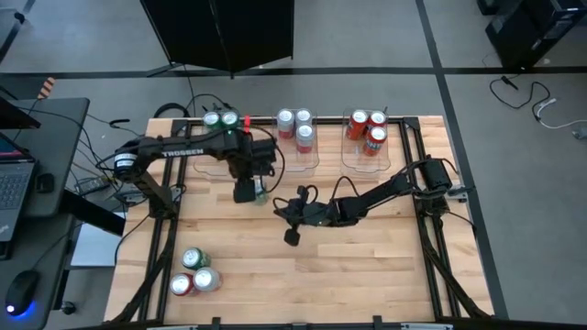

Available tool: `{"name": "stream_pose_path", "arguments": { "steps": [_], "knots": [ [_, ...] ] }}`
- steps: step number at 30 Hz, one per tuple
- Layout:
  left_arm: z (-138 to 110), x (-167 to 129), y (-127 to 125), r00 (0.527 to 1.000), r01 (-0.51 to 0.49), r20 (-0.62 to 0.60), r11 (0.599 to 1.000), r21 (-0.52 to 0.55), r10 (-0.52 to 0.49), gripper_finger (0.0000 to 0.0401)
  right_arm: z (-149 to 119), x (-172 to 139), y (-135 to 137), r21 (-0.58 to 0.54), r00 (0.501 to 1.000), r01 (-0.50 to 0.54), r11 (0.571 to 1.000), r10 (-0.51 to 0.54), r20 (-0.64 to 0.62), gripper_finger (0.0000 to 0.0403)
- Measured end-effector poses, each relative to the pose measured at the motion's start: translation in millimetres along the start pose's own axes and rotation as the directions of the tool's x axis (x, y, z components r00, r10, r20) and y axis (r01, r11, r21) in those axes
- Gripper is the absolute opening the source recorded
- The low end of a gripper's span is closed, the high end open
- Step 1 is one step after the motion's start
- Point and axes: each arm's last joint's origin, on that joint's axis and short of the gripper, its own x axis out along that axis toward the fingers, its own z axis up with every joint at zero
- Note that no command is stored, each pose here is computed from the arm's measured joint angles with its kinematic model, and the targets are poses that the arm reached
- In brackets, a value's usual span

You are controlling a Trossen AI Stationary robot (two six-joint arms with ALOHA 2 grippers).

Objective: Sort soda cans
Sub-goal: Put the green soda can into the left transparent bin

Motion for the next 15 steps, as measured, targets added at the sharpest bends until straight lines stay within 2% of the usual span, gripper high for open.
{"name": "stream_pose_path", "arguments": {
  "steps": [4,6,11,15],
  "knots": [
    [-5.7,-0.2,-10.6,0.998,0.008,-0.064,1.0,0.01,-0.007,0.0045,-0.1,-0.1,0.3,-0.001,1.0,-0.001,1.0,0.001,-0.001,0.0],
    [-8.2,-0.3,-14.0,0.996,0.01,-0.091,1.0,0.005,-0.01,0.0014,-0.1,-0.1,0.3,-0.001,1.0,-0.001,1.0,0.001,-0.001,0.0],
    [-8.9,-0.4,-21.9,0.994,0.045,-0.1,0.998,-0.041,-0.049,0.0034,-0.2,-0.1,0.3,0.001,1.0,-0.001,1.0,0.001,-0.001,0.0],
    [-7.0,0.6,-28.7,0.995,0.049,-0.088,0.998,-0.025,-0.051,0.009,-0.3,-0.1,0.7,0.002,1.0,-0.016,1.0,0.016,-0.005,0.0]
  ]
}}
